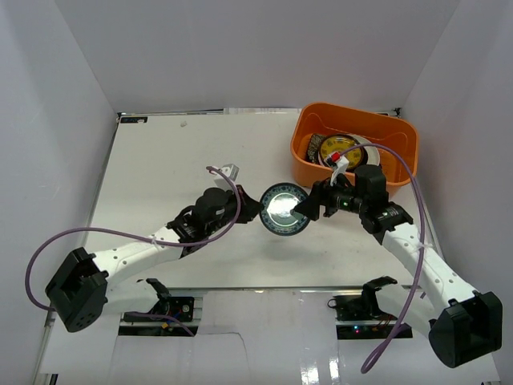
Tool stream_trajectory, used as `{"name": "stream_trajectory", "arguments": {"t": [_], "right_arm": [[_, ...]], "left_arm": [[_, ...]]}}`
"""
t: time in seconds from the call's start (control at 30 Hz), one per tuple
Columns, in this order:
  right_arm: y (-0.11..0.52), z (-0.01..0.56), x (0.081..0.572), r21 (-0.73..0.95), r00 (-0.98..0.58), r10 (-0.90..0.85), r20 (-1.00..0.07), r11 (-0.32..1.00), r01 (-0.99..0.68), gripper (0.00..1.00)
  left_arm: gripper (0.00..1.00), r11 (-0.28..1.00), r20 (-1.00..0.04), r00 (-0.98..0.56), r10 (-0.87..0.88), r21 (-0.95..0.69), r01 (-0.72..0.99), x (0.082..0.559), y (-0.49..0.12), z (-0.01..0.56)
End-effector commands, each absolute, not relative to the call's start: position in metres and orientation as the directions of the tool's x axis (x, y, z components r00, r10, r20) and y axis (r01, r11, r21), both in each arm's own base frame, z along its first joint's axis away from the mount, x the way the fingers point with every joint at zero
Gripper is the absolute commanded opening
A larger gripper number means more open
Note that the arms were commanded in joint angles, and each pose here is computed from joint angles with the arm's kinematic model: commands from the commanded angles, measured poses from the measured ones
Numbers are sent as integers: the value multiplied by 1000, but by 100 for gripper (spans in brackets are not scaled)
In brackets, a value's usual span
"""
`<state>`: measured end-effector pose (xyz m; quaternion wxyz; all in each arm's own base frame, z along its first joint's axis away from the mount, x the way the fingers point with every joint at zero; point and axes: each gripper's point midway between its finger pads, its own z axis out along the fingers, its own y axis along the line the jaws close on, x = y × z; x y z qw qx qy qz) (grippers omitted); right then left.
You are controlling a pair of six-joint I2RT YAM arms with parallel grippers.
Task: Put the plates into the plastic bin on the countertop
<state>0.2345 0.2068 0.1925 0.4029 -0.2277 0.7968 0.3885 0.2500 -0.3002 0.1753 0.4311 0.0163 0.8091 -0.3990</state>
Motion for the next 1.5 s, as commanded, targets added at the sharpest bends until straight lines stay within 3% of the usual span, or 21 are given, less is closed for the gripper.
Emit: {"name": "stream_trajectory", "arguments": {"t": [0.0,0.03,0.07,0.1,0.23,0.33,0.37,0.4,0.5,0.67,0.77,0.93,1.0,1.07,1.1,1.17,1.3,1.47], "right_arm": [[218,208,239,421,-537,-48,-842,564,-710,73],[221,209,241,434,-544,-35,-838,560,-705,59],[223,211,242,442,-549,-30,-836,555,-704,16],[222,213,247,443,-549,-16,-836,572,-691,8],[224,248,268,438,-492,80,-867,595,-674,8],[221,273,286,417,-447,124,-886,635,-650,8],[218,278,295,412,-435,138,-890,656,-633,8],[214,285,301,407,-422,153,-894,672,-619,8],[185,313,328,396,-353,227,-908,741,-542,8],[85,311,389,415,-285,344,-895,876,-245,8],[38,281,410,432,-284,398,-872,899,-65,8],[4,234,436,441,-308,448,-839,892,95,8],[1,233,440,439,-311,448,-838,893,103,20],[0,242,442,442,-292,451,-843,891,100,48],[-2,255,438,440,-260,450,-854,892,100,73],[-5,274,433,436,-216,446,-869,895,96,94],[12,329,400,418,-133,411,-902,908,-27,90],[66,340,347,411,-150,383,-911,870,-272,90]], "left_arm": [[0,634,-722,-602,-341,-650,420,248,-303,205],[0,619,-723,-593,-355,-657,431,247,-302,214],[0,608,-728,-584,-359,-657,445,248,-304,224],[0,610,-734,-579,-355,-651,452,248,-305,228],[14,612,-762,-528,-375,-631,476,246,-294,253],[33,623,-782,-499,-374,-611,489,244,-286,266],[54,626,-795,-481,-369,-595,504,243,-283,273],[67,628,-801,-474,-366,-588,510,242,-281,278],[98,674,-828,-444,-342,-546,499,240,-267,287],[98,766,-889,-371,-268,-430,478,233,-230,306],[98,805,-920,-309,-242,-368,466,230,-209,310],[98,847,-932,-273,-240,-338,410,233,-192,301],[98,851,-937,-273,-217,-319,418,235,-194,300],[98,852,-938,-281,-202,-310,423,235,-196,299],[98,851,-938,-281,-204,-312,423,235,-196,299],[98,851,-938,-279,-208,-314,422,235,-196,300],[98,843,-936,-270,-225,-326,428,234,-196,306],[98,823,-934,-244,-261,-347,450,233,-199,324]]}}
